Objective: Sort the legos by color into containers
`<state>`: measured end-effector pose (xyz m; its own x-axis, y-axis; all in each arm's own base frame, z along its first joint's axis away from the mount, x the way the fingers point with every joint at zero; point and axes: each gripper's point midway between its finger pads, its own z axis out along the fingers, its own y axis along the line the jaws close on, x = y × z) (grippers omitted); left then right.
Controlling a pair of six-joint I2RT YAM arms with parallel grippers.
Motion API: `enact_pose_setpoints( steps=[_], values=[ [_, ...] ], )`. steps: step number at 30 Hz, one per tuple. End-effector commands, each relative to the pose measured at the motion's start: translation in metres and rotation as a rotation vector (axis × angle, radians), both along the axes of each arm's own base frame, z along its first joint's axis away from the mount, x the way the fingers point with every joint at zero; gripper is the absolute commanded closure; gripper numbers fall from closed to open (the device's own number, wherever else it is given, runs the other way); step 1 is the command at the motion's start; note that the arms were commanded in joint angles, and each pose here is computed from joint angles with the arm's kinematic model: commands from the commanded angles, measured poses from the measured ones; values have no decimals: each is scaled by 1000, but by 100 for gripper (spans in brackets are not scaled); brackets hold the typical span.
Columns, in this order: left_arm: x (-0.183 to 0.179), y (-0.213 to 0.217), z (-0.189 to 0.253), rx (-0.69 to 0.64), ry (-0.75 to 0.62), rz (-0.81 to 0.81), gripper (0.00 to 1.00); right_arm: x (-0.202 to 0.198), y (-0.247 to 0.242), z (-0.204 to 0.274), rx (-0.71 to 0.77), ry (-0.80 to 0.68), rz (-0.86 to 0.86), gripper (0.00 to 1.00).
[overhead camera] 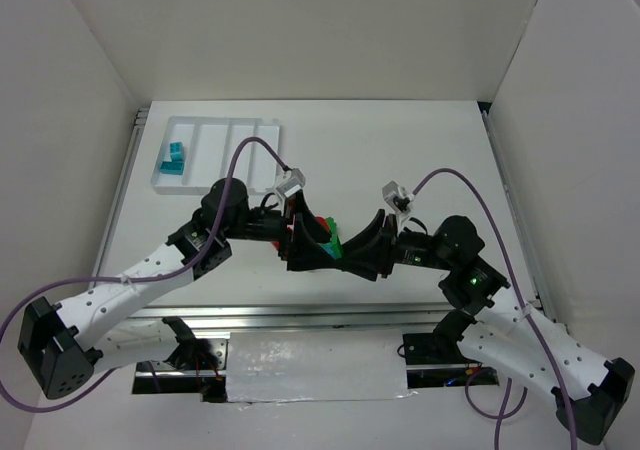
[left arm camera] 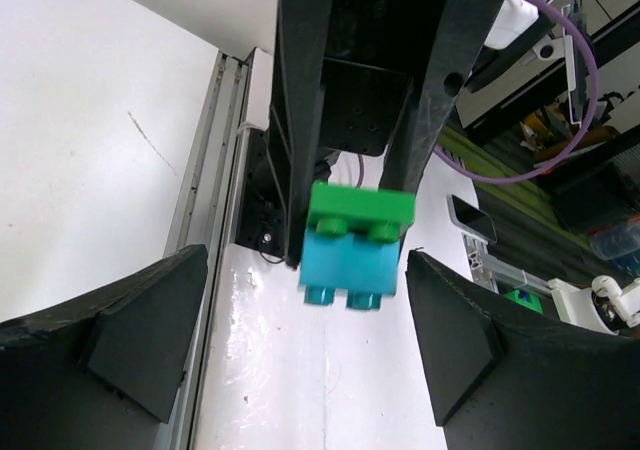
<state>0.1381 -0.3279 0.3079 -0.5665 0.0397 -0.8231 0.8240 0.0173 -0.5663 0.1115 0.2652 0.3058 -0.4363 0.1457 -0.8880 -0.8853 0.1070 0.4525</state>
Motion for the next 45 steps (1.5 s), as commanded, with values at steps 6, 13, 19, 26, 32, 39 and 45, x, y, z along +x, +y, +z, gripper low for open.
enact_pose_setpoints(
  steps=[6,13,19,26,32,39,45],
  values=[
    [-7,6,28,-90,-92,2,16,2,-4,18,46,-61,-26,100],
    [-8,5,35,-105,-105,-14,28,0,-2,15,42,-55,-3,100],
    [-11,4,30,-101,-94,-35,60,2,-4,18,51,-61,-27,100],
    [-12,4,26,-96,-90,-43,100,5,-7,18,54,-58,-57,95],
    [-14,6,28,-92,-118,-47,100,4,-10,17,38,-73,-67,46],
    [-22,9,30,-112,-143,-82,100,-3,-16,19,31,-89,-72,49],
    [-24,8,32,-126,-139,-98,100,-5,-12,17,30,-79,-35,66]
  ],
)
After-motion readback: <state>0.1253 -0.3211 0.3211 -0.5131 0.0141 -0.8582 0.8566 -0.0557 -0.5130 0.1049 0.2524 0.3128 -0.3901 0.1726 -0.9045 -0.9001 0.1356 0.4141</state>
